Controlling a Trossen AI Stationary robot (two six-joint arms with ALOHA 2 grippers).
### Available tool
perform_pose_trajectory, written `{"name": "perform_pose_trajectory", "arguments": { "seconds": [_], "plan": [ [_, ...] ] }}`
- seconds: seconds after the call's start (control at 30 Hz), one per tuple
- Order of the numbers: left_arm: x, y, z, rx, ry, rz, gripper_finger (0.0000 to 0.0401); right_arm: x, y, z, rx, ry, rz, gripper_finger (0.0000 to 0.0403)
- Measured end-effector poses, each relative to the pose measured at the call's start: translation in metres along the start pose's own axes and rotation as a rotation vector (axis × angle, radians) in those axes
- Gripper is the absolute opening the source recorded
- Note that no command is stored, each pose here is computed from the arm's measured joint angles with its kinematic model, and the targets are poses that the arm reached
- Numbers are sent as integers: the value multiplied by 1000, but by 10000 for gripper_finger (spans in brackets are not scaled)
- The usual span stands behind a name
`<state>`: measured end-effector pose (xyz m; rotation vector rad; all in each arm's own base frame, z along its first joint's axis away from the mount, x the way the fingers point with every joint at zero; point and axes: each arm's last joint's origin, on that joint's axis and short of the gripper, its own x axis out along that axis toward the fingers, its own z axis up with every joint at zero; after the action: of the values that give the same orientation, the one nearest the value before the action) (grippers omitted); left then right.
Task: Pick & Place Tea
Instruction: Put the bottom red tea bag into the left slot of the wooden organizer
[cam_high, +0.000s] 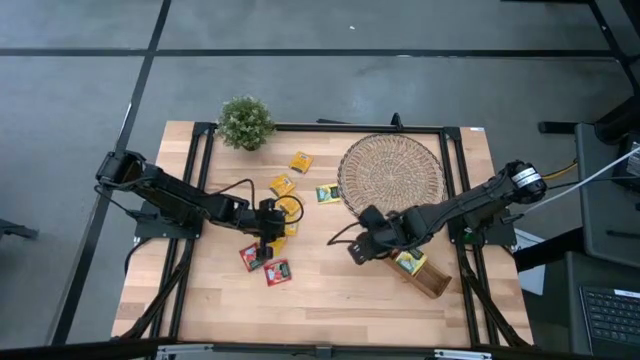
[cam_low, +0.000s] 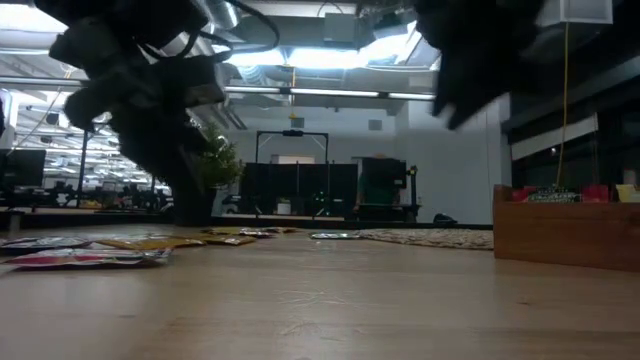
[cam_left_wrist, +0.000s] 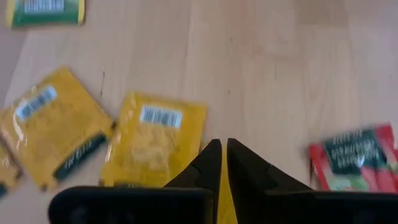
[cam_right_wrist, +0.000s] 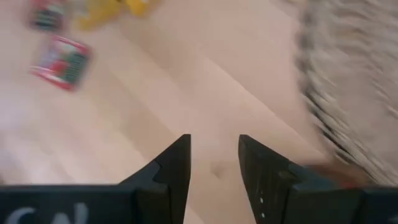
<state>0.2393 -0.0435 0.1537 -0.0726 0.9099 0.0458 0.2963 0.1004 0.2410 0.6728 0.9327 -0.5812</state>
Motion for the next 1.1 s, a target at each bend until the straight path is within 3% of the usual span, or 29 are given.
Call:
{"name": "perform_pose_trajectory", "arguments": {
  "seconds": [0.2,0.33,0.73,1.1],
  "plan": [
    [-9,-7,-4,30,23,-24,15,6,14,15,-43,-92,147,135],
    [-15,-16,-6,93,34,-106,10,11,23,19,-71,-114,218,135],
    [-21,-34,-11,148,34,-186,4,28,37,18,-179,-121,321,135],
    [-23,-41,-13,165,38,-236,2,25,48,24,-199,-207,427,135]
  ]
}}
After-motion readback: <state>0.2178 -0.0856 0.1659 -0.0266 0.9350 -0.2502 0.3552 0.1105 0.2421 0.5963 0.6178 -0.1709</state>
